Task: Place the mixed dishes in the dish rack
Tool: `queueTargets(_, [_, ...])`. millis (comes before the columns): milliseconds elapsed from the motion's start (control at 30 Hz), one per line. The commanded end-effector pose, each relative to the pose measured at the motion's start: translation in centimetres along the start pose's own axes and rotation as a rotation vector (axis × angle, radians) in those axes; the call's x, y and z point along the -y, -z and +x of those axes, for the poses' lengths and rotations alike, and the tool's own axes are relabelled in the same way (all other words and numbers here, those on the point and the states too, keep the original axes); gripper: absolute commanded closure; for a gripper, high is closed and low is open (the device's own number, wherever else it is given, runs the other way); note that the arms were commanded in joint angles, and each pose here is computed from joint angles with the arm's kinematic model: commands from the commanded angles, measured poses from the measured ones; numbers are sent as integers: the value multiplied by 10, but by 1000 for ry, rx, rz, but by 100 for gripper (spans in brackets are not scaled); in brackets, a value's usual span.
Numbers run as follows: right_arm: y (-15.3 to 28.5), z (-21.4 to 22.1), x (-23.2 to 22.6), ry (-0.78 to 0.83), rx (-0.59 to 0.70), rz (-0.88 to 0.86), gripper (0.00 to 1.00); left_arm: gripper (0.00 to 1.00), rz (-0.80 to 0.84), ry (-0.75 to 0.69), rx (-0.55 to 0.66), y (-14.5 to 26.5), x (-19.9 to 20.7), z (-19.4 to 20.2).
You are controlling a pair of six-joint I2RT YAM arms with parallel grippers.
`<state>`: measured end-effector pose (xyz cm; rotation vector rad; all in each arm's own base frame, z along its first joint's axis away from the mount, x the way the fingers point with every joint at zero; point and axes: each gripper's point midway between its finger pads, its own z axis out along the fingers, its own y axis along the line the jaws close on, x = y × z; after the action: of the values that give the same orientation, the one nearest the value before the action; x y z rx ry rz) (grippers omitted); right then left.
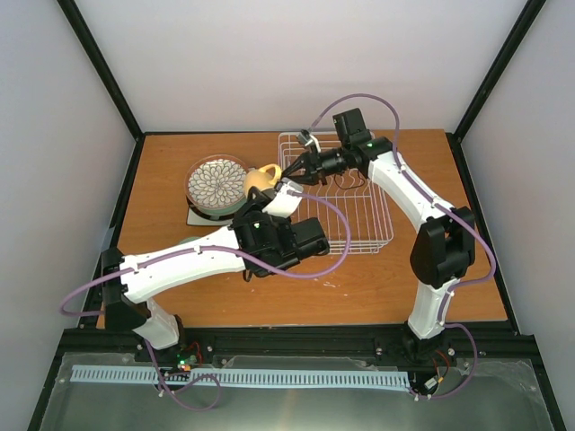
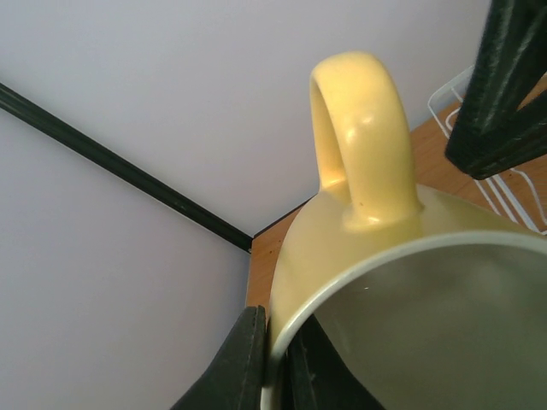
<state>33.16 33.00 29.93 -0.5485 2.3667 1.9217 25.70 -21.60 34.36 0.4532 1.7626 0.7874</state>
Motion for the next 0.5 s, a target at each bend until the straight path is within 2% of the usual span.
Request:
queueTargets(0, [2, 3, -12, 34, -1, -3, 78, 99, -12, 130, 69, 16, -20, -20])
queueTargets(33, [4, 3, -12, 32, 0, 0, 59, 99, -2, 128, 71, 18, -19, -21])
queueTargets(67, [7, 2, -10, 26, 4, 9, 51, 99, 11, 130, 73, 20, -18, -23])
queueTargets(167, [19, -1, -7, 21, 29, 17, 42, 99, 45, 145, 89, 29, -18, -29])
queueTargets(467, [65, -11, -26, 21, 129, 6, 42, 99, 121, 92, 95, 41, -4, -26])
